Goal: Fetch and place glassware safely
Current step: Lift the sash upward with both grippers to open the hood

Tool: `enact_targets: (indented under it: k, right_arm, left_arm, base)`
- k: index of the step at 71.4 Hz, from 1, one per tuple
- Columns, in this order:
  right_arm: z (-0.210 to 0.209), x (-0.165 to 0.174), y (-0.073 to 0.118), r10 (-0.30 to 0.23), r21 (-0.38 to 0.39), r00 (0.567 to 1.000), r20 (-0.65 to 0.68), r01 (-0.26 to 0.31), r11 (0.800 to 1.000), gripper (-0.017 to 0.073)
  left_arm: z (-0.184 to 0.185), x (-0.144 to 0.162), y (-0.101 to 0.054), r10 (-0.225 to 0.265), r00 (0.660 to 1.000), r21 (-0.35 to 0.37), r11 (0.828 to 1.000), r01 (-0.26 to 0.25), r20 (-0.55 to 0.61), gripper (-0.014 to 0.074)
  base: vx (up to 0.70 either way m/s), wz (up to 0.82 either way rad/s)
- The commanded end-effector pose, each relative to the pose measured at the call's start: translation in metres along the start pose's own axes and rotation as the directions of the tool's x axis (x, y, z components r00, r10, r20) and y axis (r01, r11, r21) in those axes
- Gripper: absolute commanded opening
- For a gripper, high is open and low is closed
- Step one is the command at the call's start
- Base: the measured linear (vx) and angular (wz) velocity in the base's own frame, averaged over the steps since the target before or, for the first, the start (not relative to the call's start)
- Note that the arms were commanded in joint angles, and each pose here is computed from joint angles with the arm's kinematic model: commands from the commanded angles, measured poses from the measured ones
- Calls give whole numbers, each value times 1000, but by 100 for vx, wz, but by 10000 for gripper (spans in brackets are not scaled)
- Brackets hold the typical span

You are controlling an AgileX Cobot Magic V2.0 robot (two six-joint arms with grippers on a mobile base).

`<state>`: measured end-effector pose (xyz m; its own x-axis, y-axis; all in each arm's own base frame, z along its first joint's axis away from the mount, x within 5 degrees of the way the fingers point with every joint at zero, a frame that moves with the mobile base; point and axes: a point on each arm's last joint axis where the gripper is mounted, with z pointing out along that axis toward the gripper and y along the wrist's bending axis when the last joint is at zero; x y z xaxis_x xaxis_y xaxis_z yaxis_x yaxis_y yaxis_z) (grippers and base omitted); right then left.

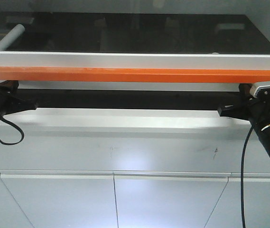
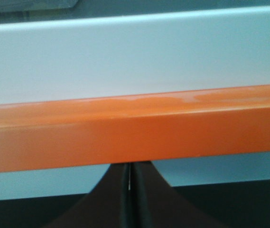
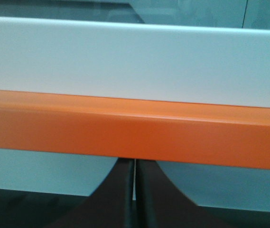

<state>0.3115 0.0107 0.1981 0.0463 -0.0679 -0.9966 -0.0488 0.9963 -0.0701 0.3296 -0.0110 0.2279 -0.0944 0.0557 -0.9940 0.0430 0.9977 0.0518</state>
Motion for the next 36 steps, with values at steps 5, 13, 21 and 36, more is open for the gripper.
enact_targets:
  k: [5, 13, 21, 36]
  right_arm:
    - [-3, -50, -3, -17, 13, 960, 279, 13, 1000, -1]
    - [-5, -57, -4, -18, 15, 956, 294, 14, 1000, -1]
    - [-6, -65, -4, -19, 16, 955, 297, 15, 1000, -1]
    - [-4, -85, -5, -26, 11, 943, 332, 24, 1000, -1]
  left_arm:
    - [-8, -77, 1, 13, 930, -4, 1000, -13, 366, -7]
    - [-7, -92, 0, 32, 925, 6, 999, -38, 379, -7]
    - [-7, -106, 1, 37, 917, 5, 999, -43, 398, -7]
    - [-13, -129, 2, 39, 897, -1, 999, -43, 440, -7]
  base:
    - [0, 0]
    - [0, 0]
    - [0, 0]
    - [0, 0]
